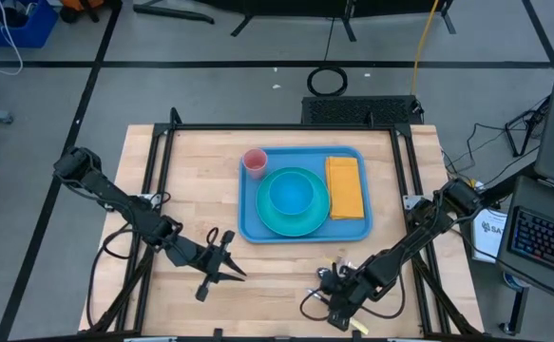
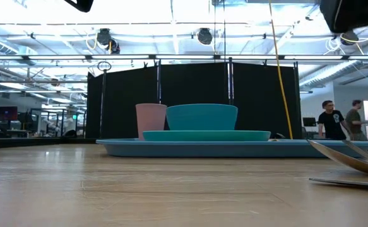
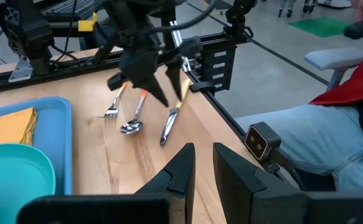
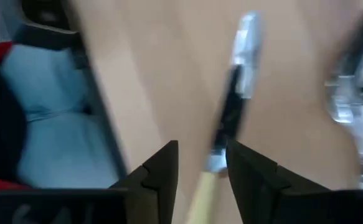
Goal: Set up tray
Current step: Put the yellow knife on top of the yellow napkin
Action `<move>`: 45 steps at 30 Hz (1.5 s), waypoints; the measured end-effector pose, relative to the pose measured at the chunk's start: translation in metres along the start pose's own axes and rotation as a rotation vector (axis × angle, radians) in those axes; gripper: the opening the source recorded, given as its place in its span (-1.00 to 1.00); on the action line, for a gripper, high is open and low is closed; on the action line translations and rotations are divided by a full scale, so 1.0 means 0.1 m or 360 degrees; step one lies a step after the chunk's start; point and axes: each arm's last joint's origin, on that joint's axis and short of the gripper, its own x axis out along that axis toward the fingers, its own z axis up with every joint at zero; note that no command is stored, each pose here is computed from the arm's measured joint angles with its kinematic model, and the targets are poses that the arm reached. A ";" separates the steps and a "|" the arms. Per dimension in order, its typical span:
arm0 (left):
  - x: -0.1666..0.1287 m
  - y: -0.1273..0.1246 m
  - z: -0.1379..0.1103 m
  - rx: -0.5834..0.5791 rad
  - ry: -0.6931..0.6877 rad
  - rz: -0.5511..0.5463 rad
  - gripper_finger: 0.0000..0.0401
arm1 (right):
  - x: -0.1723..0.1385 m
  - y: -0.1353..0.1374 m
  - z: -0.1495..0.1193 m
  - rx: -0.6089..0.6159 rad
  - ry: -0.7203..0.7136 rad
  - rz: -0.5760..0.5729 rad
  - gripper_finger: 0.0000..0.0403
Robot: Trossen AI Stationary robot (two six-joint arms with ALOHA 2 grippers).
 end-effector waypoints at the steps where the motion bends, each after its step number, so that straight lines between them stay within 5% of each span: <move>1: 0.00 0.00 0.00 -0.0001 0.0002 0.0000 -0.69 | 0.02 0.01 0.00 -0.0003 0.0009 0.0011 -0.37; 36: 0.00 0.00 0.00 -0.0001 0.0007 0.0000 -0.69 | 0.30 -0.06 -0.22 0.0110 0.0246 -0.0101 -0.37; 45: 0.00 0.00 -0.01 0.0000 0.0014 0.0002 -0.69 | 0.30 -0.10 -0.23 0.0044 0.0213 -0.0182 -0.58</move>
